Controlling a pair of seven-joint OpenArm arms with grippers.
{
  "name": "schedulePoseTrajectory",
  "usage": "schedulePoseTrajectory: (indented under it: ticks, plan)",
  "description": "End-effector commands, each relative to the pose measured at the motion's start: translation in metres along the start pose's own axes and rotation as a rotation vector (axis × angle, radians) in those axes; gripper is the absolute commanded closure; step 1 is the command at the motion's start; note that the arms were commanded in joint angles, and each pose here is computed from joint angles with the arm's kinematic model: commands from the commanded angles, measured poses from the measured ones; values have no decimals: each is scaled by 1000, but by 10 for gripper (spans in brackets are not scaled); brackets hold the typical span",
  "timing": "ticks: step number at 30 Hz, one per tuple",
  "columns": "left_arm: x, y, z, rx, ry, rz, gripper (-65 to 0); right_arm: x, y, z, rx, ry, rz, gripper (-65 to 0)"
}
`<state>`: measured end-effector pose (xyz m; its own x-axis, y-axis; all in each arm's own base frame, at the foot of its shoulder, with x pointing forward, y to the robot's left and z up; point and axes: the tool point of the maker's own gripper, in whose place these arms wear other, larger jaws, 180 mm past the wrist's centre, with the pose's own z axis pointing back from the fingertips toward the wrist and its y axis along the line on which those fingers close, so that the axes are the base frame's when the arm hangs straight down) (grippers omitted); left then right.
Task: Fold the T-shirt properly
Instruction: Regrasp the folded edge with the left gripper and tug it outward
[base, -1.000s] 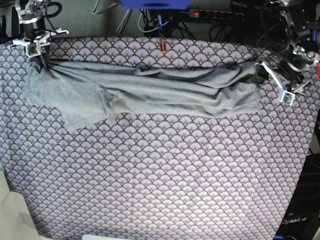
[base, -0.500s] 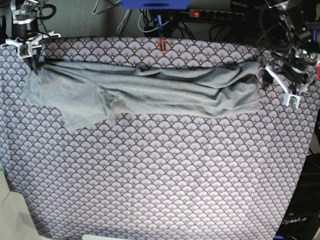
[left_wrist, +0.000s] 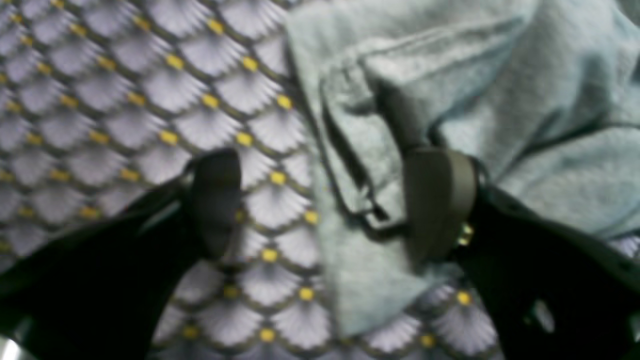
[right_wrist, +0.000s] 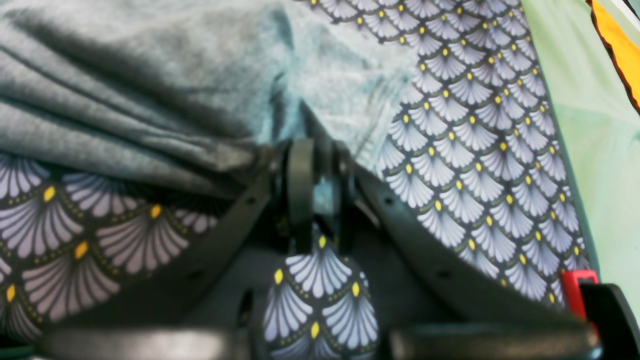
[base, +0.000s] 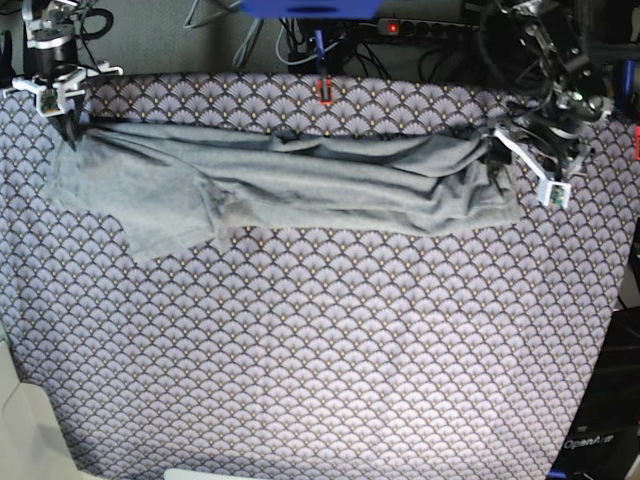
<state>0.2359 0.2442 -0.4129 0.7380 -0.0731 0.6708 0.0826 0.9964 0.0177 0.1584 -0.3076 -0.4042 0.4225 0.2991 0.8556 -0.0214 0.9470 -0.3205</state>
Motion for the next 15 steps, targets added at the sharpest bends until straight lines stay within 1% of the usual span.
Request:
schedulePoseTrajectory:
  ticks: [1,10,15]
  plan:
    - [14,2,2,4,-49,-1,-504,11,-9,2,-22,-46,15,-81]
    - [-20,-16,-16,-56,24,86,-502,11,-9,1,-21,-46,14,-81]
    - [-23,-18,-18,-65,29,98,-497,11,-9,1,-21,-47,15,-81]
